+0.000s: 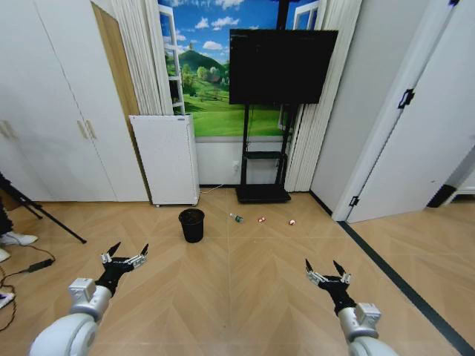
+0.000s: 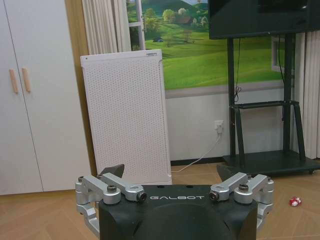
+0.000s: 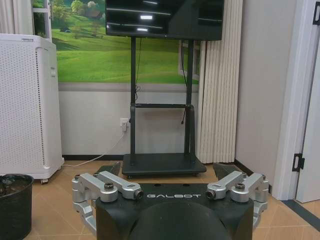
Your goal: Pick up the trash bin and place the garbage on the floor into it.
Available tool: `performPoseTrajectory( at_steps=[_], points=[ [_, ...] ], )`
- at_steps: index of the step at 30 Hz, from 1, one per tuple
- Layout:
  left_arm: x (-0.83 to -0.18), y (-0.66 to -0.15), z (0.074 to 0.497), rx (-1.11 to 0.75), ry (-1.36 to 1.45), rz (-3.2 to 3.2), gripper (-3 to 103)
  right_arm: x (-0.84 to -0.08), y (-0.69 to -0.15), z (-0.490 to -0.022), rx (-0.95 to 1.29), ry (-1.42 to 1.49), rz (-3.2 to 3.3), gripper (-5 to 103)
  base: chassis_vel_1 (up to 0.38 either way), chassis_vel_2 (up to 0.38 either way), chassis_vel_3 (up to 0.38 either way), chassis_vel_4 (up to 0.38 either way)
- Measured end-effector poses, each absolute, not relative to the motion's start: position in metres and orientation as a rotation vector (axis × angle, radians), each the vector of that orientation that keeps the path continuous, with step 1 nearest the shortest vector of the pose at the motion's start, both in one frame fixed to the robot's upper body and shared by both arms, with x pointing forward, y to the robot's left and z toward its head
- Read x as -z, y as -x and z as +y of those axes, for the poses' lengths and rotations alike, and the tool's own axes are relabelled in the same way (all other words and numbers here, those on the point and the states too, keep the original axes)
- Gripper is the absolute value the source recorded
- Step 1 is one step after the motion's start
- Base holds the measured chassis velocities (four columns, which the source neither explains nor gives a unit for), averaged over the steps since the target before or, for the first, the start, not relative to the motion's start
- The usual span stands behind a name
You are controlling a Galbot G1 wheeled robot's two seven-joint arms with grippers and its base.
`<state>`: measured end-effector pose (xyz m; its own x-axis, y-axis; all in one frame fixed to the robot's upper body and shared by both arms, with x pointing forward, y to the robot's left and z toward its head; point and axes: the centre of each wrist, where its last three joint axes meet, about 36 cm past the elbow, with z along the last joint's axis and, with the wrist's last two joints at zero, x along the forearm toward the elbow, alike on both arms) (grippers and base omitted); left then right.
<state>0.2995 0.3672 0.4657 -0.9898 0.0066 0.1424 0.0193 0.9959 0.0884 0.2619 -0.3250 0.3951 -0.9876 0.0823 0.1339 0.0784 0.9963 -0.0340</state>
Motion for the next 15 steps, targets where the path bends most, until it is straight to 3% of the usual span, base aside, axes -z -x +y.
performPoseTrajectory(
  at_steps=[15],
  points=[
    [-0.4609,-0.3001,0.3715,0.129,0.023,-2.986,100,-0.3927,-0.2608,-0.3212,-0.041,0.118,-2.988,100,-0.284,0.275,0.274,-0.275]
  ],
)
